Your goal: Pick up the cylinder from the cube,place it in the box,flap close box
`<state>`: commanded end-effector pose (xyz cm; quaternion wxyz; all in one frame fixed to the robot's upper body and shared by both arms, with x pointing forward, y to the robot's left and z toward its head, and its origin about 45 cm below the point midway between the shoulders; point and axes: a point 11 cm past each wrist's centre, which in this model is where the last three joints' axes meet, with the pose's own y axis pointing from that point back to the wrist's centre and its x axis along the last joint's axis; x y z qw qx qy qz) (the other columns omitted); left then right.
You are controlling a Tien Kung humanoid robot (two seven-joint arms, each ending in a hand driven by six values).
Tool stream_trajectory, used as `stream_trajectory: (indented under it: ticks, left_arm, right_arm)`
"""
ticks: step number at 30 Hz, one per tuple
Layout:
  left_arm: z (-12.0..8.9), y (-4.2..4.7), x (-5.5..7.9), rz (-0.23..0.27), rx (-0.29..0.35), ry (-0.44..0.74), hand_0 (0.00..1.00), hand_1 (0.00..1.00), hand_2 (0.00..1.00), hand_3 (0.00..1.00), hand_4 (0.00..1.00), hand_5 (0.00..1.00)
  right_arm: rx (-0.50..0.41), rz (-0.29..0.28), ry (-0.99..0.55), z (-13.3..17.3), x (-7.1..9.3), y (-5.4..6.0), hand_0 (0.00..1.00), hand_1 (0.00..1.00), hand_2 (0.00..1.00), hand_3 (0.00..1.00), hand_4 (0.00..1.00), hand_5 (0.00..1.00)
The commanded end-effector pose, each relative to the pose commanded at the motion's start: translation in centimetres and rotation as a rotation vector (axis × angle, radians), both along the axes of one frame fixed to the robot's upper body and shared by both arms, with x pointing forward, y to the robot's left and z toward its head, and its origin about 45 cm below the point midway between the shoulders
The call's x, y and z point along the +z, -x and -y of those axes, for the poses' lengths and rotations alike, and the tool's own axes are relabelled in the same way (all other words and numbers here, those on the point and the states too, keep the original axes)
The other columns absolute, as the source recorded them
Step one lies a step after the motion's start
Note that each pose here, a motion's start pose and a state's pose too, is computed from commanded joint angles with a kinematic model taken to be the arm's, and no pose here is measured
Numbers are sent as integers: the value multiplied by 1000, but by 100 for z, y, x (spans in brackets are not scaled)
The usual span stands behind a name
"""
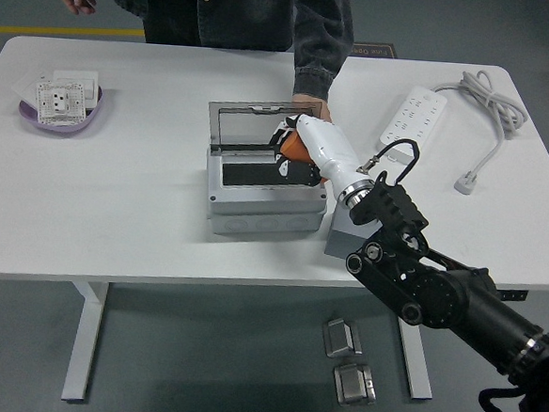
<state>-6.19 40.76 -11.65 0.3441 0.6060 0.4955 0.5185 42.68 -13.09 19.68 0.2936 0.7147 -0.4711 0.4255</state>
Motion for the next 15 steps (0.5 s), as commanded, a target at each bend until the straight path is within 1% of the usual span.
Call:
stream_trajectory:
  ticks: [6,9,13,15]
  left_arm:
    - [-12,-21,2,1,-4,-1,671,674,566,666,437,4]
    - [-19,-35,4,2,-7,-2,671,674,566,666,437,4]
    - [-31,-46,7,3,-11,-3,671,674,566,665,437,5]
    - [-38,-47,9,3,-12,-4,671,674,566,665,437,5]
  right_arm:
    - [43,-7,76,-167,2,-57,96,181,421,383,2,2]
    - [66,-30,118,-241,-29,-77,96,181,421,383,2,2]
    - [87,-76,203,-306,-95,-110,100,181,421,384,2,2]
    - [100,-84,241,-346,-111,-119,100,181,421,384,2,2]
